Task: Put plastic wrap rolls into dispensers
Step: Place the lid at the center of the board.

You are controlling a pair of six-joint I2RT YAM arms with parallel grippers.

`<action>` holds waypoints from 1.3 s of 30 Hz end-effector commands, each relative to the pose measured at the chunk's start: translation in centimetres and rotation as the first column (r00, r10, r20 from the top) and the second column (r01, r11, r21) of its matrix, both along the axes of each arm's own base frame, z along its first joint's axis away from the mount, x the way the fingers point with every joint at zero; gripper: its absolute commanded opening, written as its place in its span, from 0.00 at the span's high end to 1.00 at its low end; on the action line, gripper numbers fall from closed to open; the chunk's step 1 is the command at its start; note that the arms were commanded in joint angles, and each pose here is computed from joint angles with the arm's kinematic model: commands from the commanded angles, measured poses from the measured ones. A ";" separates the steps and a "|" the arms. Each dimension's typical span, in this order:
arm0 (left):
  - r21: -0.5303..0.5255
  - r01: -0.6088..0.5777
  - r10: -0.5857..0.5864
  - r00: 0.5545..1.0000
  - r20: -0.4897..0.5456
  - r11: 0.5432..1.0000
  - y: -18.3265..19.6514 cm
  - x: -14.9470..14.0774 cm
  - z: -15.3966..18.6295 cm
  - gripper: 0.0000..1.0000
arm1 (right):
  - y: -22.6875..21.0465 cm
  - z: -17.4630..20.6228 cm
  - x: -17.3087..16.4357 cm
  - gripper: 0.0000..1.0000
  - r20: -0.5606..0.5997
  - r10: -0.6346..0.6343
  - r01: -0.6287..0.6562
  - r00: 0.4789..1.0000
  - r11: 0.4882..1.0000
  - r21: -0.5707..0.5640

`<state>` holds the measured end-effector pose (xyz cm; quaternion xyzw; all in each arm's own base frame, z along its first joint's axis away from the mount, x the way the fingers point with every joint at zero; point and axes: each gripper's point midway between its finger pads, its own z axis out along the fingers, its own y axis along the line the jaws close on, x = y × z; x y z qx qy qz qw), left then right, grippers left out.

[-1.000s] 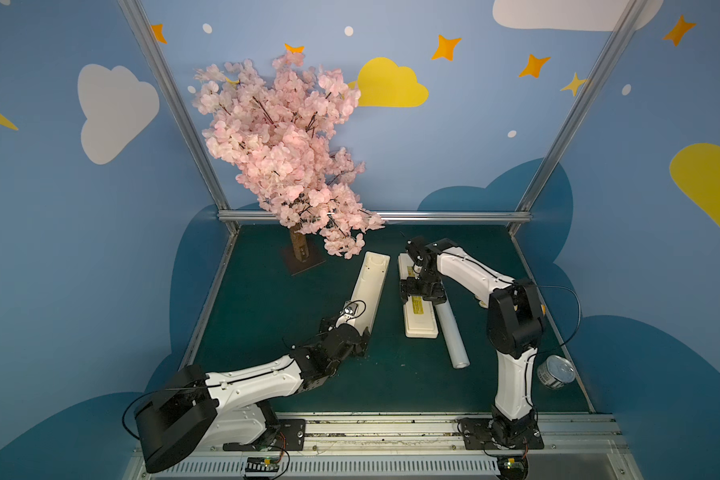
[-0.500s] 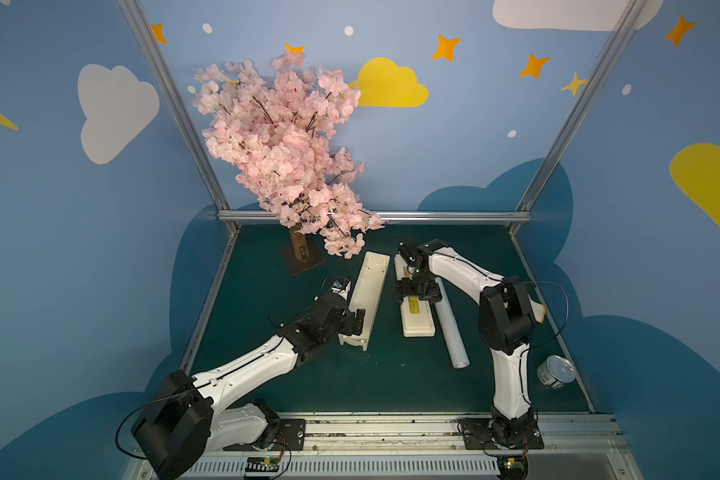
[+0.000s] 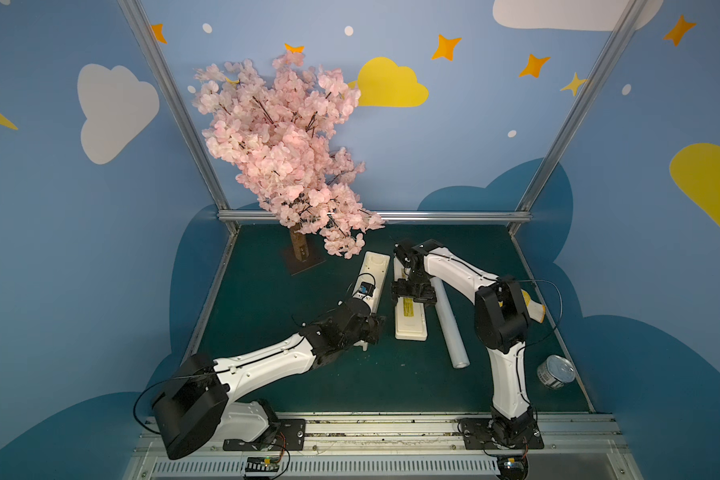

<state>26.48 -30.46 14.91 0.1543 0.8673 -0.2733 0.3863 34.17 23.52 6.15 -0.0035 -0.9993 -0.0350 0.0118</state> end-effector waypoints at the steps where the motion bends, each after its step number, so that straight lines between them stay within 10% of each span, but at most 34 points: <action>1: -0.110 0.033 -0.034 0.999 -0.006 0.993 -2.8 0.0 1.8 0.92 | 0.5 0.3 -0.1 0.04 -0.021 -0.025 0.026 0.999 1.000 0.013; 22: 0.031 -0.052 0.057 0.979 -0.197 0.998 -6.1 1.3 -7.0 0.98 | 0.9 2.6 0.1 0.04 0.008 -0.014 0.014 1.000 0.998 0.066; 39: 0.011 -0.110 0.110 0.991 -0.075 0.994 -7.3 4.8 -6.4 0.98 | 0.5 2.0 -0.4 0.04 -0.014 -0.013 0.014 1.000 0.997 0.077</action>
